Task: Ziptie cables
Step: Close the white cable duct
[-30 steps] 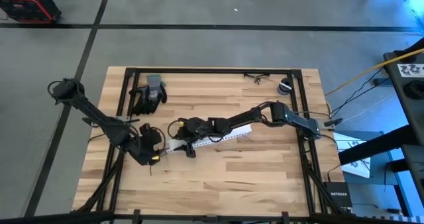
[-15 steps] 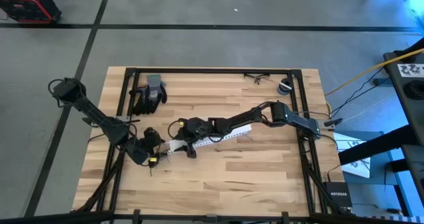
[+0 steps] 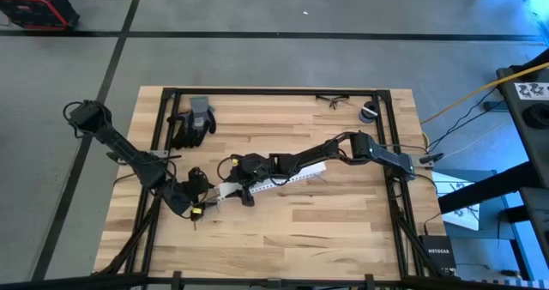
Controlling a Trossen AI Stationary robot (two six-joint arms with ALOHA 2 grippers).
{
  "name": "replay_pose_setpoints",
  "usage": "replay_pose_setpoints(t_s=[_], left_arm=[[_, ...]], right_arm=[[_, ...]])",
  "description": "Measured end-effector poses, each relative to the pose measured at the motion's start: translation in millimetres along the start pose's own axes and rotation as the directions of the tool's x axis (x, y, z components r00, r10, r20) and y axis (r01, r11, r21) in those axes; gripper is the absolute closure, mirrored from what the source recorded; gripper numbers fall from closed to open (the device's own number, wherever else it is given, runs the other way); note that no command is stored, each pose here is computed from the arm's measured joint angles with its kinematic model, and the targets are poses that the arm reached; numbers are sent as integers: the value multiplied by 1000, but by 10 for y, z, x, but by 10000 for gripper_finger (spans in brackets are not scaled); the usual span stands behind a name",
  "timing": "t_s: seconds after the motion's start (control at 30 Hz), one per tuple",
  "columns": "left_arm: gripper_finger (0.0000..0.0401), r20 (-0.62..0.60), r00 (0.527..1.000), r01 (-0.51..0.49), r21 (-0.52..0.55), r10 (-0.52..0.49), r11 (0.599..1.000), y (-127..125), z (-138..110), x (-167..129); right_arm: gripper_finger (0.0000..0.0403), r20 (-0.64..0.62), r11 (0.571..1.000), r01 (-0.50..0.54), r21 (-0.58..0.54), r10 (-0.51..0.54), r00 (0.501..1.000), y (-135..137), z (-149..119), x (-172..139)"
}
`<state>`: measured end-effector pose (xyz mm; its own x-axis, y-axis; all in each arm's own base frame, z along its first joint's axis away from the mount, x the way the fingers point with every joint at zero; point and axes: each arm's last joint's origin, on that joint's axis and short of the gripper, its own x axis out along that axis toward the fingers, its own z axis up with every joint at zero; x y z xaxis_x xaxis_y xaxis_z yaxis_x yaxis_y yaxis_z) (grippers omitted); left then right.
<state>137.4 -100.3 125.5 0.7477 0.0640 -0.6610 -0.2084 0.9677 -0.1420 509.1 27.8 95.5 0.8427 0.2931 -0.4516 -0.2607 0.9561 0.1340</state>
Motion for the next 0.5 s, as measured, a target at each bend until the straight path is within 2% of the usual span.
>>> replay_pose_setpoints(t_s=[0.27,0.5], left_arm=[[102,-19,1000,23,-15,-23,1000,-10,-1,-1],[102,21,1000,-20,-11,20,1000,4,12,5]], right_arm=[[169,0,1000,0,15,0,1000,0,2,-1],[169,4,999,10,35,-10,1000,-4,4,-1]])
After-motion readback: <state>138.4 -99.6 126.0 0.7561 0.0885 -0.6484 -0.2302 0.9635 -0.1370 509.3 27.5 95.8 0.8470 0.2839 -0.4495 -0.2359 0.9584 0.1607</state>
